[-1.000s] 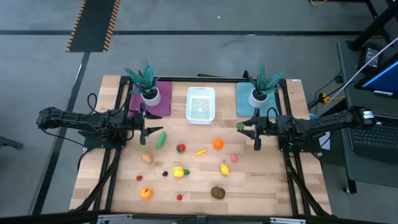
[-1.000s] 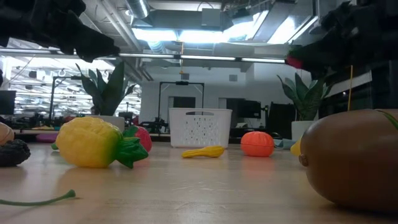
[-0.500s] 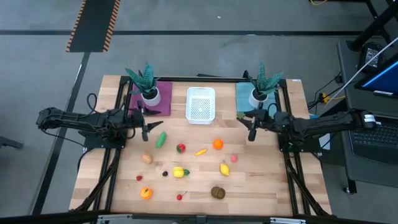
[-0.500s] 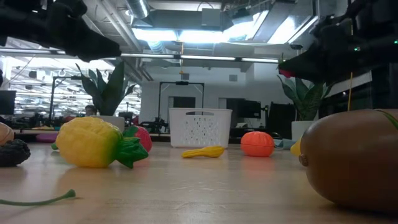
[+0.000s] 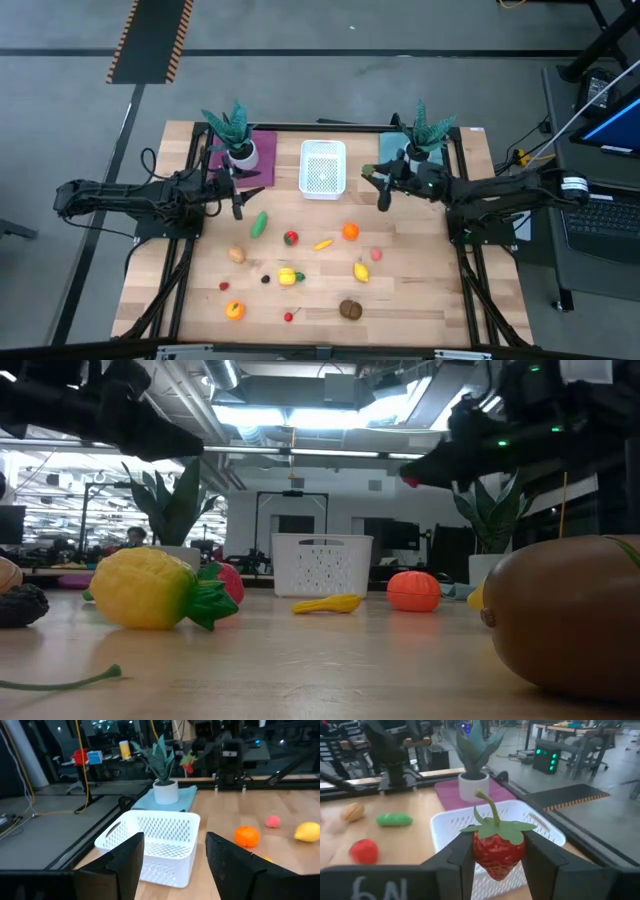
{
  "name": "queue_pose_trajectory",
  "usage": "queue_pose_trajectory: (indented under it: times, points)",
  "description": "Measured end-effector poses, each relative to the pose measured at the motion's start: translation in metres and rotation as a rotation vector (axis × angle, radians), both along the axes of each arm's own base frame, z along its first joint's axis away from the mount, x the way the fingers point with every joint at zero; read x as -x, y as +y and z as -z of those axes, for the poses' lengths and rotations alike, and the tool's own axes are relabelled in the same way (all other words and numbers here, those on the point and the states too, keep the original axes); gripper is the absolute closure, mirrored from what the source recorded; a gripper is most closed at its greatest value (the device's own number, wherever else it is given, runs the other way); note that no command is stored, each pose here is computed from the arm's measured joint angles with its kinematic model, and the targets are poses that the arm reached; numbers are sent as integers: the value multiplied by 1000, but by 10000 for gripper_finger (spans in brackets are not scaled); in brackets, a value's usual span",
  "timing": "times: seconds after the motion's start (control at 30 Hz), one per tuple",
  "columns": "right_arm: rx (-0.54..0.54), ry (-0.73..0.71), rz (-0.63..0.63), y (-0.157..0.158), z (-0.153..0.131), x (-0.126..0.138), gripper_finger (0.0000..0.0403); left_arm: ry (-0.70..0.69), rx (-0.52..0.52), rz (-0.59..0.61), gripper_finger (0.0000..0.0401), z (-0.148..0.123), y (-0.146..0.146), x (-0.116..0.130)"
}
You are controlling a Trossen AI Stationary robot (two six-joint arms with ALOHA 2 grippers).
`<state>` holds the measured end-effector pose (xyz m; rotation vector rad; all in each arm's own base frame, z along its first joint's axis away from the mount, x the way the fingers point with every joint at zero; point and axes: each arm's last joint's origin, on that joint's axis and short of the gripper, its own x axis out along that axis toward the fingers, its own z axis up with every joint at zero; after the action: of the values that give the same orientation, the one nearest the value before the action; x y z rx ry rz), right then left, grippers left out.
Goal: Pick and placing Produce into tupperware
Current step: Put the right red strawberry into the white bin
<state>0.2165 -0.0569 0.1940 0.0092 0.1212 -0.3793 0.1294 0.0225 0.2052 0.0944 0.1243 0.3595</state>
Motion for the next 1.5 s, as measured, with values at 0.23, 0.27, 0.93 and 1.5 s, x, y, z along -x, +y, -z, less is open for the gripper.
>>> queue_pose_trajectory:
  times: [0.23,0.27,0.93,1.5]
  points:
    - [-7,15,-53,-23,-4,-36,272,-9,11,41,197,1,7,-7]
    - [-5,20,-47,-27,-4,-42,272,-9,12,48,197,1,8,-8]
    - [-50,164,-111,-68,-8,-103,272,27,54,42,197,7,14,-13]
    - [-149,451,-182,-71,-31,-115,272,41,58,40,197,9,14,-13]
